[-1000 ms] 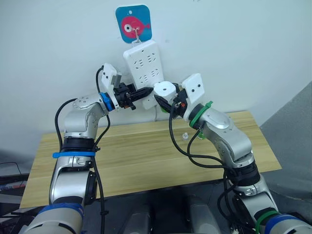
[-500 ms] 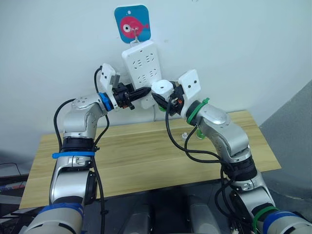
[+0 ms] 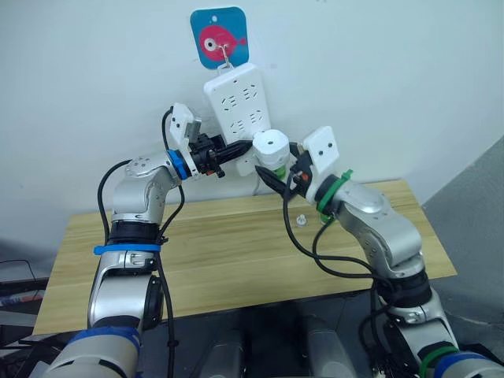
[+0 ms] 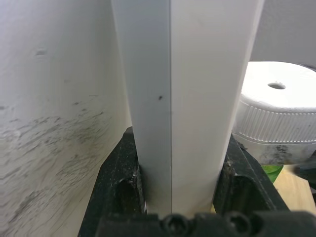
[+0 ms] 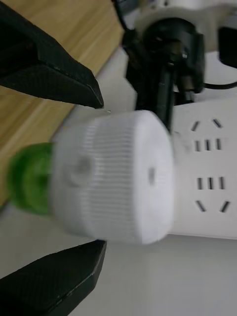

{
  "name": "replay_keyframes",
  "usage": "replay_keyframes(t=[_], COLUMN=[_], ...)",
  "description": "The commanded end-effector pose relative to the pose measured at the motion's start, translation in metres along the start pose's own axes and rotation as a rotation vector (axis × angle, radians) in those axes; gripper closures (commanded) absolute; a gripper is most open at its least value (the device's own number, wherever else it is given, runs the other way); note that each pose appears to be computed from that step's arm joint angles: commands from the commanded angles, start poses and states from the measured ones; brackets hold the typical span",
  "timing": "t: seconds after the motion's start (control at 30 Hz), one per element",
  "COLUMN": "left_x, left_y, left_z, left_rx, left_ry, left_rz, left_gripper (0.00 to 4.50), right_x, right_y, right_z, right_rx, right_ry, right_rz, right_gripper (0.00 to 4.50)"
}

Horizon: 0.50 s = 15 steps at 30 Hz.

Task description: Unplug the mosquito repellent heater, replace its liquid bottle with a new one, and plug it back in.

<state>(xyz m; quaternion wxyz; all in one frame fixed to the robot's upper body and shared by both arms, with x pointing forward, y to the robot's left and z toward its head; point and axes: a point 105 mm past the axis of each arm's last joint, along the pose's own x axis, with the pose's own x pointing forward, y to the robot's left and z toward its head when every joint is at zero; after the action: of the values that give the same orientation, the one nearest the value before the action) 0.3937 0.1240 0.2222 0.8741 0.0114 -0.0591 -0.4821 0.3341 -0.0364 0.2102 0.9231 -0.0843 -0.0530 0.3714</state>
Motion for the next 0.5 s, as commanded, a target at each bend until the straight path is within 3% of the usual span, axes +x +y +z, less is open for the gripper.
replay_keyframes(t=[0.03,0.07,0.13,0.23,0.4,0.5], left_x=[0.008,0.007,0.001,-0.016,-0.036,-0.049], left_y=[-0.008,-0.007,0.002,0.014,0.022,0.021], left_z=[0.002,0.002,-0.001,-0.008,0.003,0.006], left_rx=[0.057,0.059,0.055,0.079,0.125,0.137], left_ry=[0.016,0.017,0.019,0.053,0.052,0.067], left_rz=[-0.048,-0.043,-0.001,0.059,0.124,0.14], left_gripper=[3.13,3.13,2.43,1.64,0.07,0.0], right_x=[-0.014,-0.015,-0.019,-0.019,-0.017,-0.017], right_y=[0.006,0.007,0.008,0.016,0.025,0.029], right_z=[0.013,0.012,0.014,0.016,0.014,0.012], right_rx=[-0.017,-0.014,0.022,0.06,0.089,0.098], right_ry=[-0.034,-0.029,-0.051,-0.075,-0.083,-0.078], right_rz=[0.035,0.043,0.045,0.084,0.13,0.159], right_gripper=[0.05,0.05,0.0,0.61,2.47,3.56])
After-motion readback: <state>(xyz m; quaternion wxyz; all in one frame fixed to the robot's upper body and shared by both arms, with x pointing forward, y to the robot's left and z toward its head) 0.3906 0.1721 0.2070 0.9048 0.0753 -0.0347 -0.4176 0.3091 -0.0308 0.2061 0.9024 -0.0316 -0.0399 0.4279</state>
